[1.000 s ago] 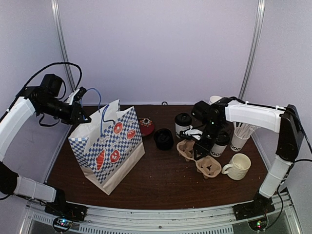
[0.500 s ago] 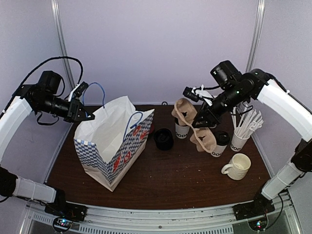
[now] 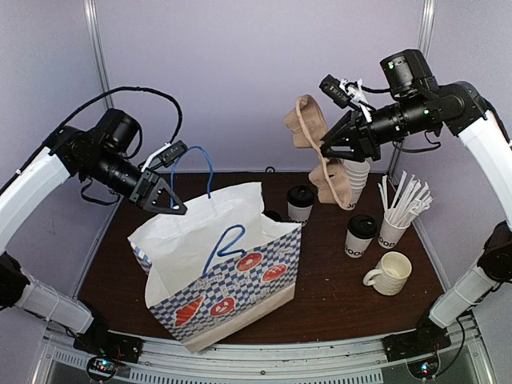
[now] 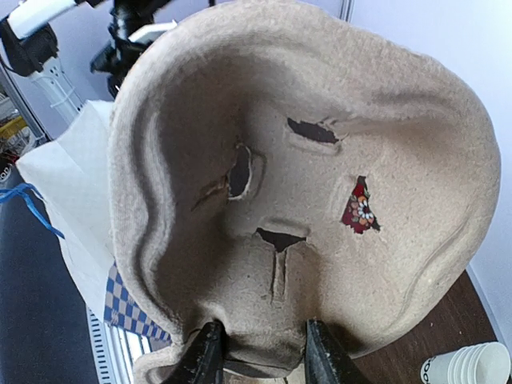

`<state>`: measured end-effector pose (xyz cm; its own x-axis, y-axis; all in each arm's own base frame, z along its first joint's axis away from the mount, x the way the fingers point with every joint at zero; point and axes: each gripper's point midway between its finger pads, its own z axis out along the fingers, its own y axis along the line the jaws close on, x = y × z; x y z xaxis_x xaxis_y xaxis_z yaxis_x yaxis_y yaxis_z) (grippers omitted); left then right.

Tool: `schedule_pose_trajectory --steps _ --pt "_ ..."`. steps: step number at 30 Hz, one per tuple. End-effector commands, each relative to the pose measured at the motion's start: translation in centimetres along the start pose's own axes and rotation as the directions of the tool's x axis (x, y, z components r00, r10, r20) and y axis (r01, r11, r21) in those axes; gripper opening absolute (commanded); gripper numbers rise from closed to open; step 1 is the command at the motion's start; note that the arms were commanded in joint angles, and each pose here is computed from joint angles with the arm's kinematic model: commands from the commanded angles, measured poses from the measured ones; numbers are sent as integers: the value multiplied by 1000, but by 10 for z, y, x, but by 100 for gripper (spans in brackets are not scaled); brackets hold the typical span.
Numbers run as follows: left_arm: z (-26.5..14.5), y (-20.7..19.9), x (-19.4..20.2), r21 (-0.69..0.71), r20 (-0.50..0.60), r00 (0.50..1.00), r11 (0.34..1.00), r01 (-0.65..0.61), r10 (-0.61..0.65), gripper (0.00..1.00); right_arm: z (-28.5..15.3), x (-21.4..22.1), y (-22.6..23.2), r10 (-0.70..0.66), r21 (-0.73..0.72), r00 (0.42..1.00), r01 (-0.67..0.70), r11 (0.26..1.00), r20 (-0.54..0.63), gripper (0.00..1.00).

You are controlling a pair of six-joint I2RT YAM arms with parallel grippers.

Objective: Pack the takeout coffee

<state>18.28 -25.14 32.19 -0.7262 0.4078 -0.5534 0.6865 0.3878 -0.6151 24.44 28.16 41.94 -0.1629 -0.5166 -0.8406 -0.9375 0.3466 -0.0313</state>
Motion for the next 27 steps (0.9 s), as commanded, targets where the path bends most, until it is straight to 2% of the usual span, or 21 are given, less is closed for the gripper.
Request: schedule_pose_trajectory --steps 1,6,11,19,27 --pt "32 2 -10 48 -79 995 998 -48 52 0 -11 -26 19 -2 -104 996 11 994 89 35" --pt "65 1 -33 96 -129 986 991 -95 107 0 -18 -41 32 -34 -154 989 56 986 141 35" --pt "86 0 -57 135 -133 982 984 -119 137 0 -9 -46 50 -58 -215 988 87 973 141 36" --pt "116 7 -85 185 -162 975 975 -124 155 0 27 -39 76 -160 -270 981 184 945 109 37" --pt "137 -2 -91 243 -174 968 960 -137 182 0 56 -30 76 -230 -281 971 241 929 70 37"
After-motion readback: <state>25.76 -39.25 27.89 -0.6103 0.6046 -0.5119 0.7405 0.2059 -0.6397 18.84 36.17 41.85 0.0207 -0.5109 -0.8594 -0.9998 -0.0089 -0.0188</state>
